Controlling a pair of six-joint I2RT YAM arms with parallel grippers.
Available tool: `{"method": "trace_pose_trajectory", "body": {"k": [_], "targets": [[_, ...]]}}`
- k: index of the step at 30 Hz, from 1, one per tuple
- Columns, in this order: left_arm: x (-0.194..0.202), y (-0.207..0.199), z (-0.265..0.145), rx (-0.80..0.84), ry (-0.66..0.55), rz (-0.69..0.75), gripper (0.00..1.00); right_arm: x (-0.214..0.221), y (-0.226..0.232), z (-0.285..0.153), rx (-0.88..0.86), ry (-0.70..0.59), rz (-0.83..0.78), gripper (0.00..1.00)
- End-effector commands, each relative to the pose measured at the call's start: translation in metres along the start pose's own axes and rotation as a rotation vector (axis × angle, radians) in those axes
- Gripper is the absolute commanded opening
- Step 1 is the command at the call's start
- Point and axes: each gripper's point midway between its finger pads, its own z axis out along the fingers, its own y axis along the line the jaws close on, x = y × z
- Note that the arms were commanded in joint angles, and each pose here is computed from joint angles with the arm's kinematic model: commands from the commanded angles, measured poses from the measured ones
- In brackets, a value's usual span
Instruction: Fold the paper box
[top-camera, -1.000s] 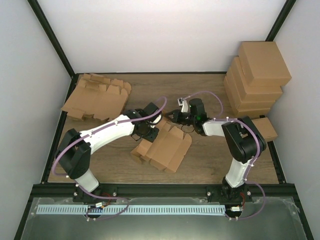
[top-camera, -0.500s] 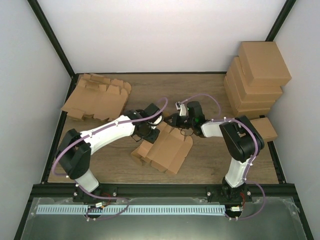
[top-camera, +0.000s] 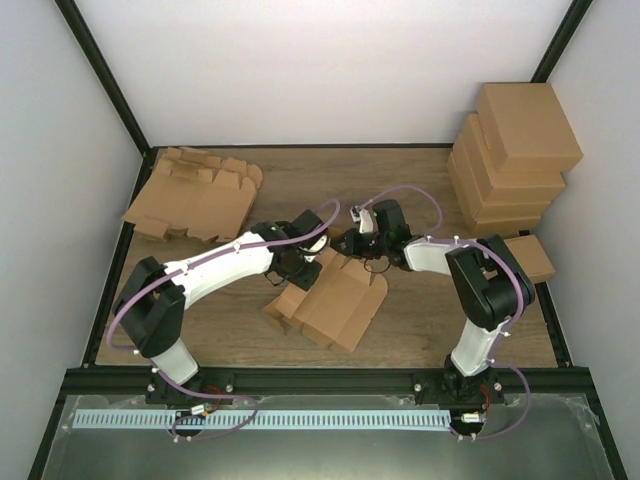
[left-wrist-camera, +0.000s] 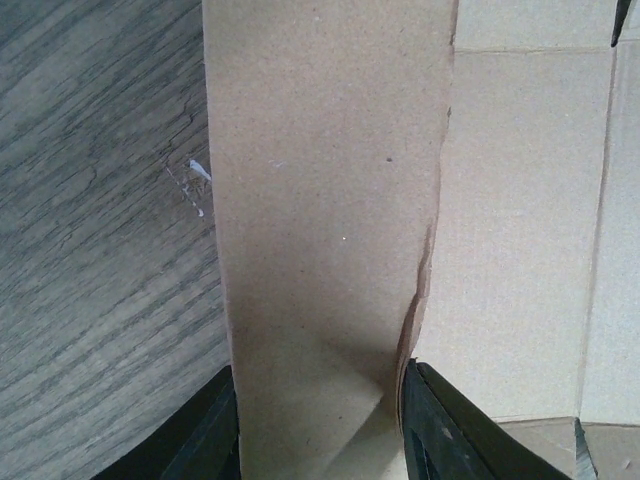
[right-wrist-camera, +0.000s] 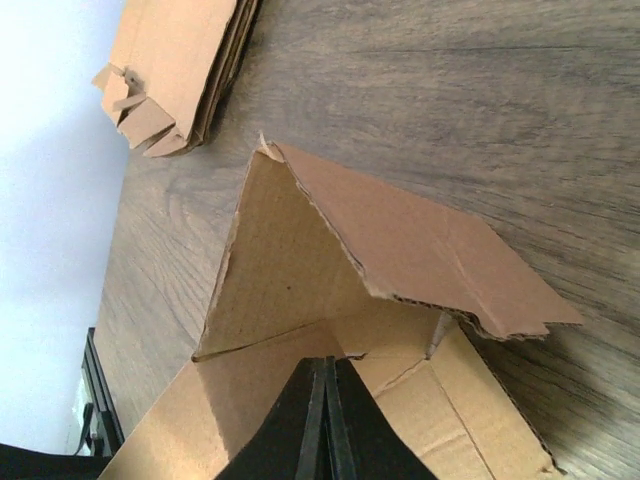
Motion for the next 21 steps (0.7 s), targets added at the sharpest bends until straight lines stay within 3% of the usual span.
{"method": "trace_pose_trajectory", "body": {"k": [1,11,21], "targets": [[-0.013,-0.008,-0.004,0.036,-0.043,0.021,0.41,0.01,0.014,-0.005,0.001,0.077,-0.029,0.01],[-0.003,-0.018,0.01,0.022,0.002,0.05,0.41,0.019,0.001,-0.002,0.044,0.102,-0.017,0.01],[-0.002,-0.014,0.012,-0.009,0.006,0.048,0.41,-0.007,-0.005,-0.037,0.214,-0.083,-0.231,0.09]]}}
